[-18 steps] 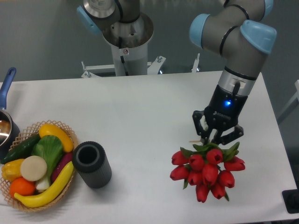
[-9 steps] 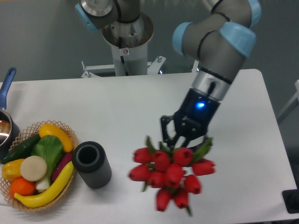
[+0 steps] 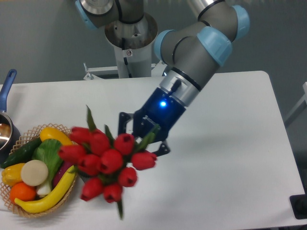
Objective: Insert the flowers into the vase
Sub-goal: 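Carry the tulips over to the black vase beside the basket, then lower the tulip stems down into the black vase, then open the gripper to release the tulips in the vase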
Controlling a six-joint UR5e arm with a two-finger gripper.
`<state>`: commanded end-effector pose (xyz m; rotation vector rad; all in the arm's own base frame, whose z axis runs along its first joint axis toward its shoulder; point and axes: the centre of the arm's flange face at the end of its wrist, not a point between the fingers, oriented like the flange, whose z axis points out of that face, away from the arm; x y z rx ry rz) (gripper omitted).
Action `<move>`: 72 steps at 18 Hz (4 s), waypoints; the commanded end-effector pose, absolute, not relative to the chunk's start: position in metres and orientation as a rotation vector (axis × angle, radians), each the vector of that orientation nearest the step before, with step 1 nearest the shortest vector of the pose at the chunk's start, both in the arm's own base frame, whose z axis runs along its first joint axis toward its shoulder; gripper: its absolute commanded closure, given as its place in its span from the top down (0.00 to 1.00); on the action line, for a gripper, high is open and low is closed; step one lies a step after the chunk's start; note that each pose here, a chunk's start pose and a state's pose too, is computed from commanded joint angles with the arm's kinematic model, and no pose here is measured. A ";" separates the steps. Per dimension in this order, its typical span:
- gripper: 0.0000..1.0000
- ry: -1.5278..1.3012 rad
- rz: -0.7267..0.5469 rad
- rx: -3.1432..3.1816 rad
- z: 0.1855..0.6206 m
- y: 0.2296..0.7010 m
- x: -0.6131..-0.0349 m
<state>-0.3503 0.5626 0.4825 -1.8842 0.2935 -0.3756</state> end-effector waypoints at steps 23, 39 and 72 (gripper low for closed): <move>0.00 0.483 -0.466 -1.837 0.392 0.580 -0.299; 0.04 0.578 -0.437 -1.856 0.332 0.560 -0.278; 0.73 0.457 -0.355 -1.941 0.305 0.478 -0.304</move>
